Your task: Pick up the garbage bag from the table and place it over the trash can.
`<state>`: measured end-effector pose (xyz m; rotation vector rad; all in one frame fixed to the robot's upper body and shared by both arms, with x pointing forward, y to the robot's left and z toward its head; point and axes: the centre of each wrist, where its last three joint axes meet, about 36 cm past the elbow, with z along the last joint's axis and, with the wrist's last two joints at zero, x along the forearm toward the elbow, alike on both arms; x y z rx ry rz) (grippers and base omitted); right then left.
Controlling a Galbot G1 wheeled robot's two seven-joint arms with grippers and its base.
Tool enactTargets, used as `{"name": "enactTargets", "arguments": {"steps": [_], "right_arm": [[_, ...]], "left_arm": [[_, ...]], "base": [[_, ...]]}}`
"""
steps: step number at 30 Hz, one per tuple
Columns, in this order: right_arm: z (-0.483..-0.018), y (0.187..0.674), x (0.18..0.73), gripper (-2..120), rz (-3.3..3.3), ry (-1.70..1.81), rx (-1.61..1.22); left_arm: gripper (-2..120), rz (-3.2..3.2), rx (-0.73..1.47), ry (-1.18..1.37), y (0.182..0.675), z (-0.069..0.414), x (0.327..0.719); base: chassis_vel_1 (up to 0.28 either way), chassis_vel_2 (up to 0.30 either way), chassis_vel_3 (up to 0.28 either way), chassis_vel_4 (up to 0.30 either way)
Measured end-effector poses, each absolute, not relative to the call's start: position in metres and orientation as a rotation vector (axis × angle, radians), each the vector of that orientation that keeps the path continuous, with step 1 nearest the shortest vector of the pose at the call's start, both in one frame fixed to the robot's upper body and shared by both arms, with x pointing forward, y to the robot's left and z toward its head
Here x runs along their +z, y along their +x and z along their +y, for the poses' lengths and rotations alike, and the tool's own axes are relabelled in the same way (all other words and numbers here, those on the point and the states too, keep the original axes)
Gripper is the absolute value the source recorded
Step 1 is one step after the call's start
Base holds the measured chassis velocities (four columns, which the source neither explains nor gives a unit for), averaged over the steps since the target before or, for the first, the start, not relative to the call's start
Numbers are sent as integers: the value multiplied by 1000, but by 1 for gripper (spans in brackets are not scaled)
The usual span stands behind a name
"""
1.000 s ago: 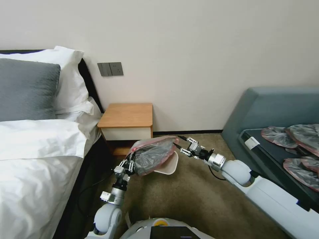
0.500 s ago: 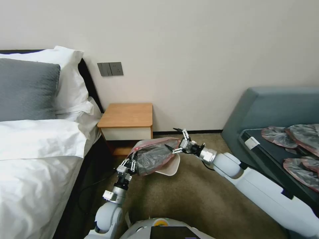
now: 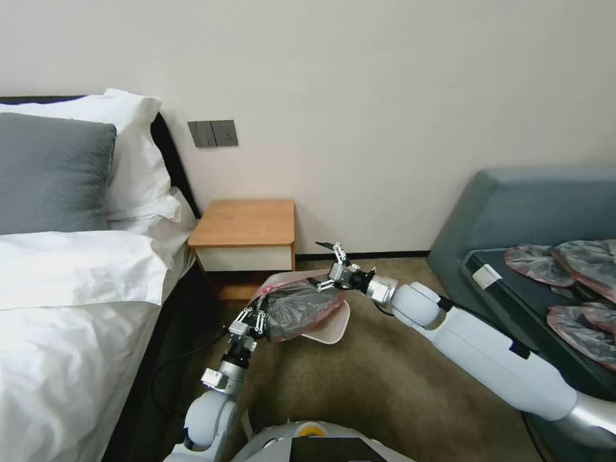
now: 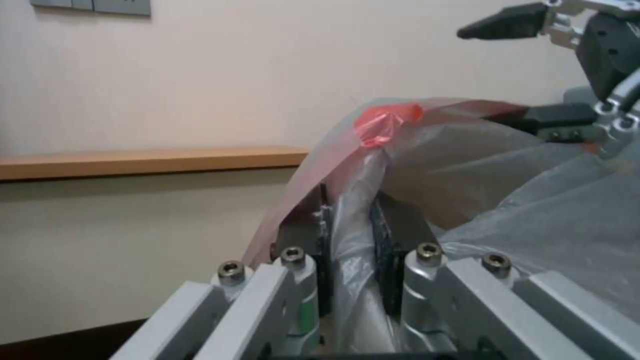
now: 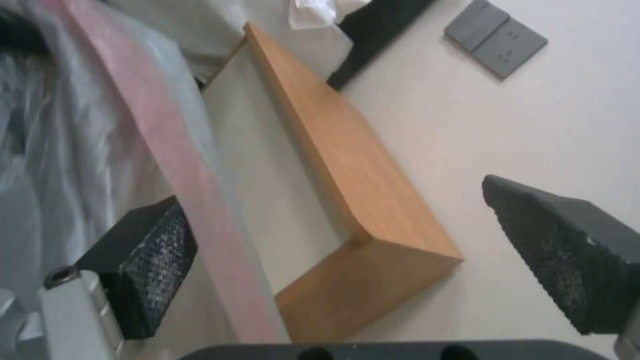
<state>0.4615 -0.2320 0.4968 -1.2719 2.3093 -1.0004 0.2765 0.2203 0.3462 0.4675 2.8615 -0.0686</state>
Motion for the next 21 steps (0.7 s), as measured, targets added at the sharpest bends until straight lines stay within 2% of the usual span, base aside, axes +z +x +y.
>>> {"name": "enactTargets", "arguments": {"steps": [10,21], "right_arm": [[-219,470,501,100,2320,-1281,-967],[-218,494,493,100,2374,-1274,-965]], "left_arm": [[11,2853,9,523,276,220,344],[11,2715,320,704,277,227,343]], "base": [[0,0,0,0],[0,0,0,0]]}}
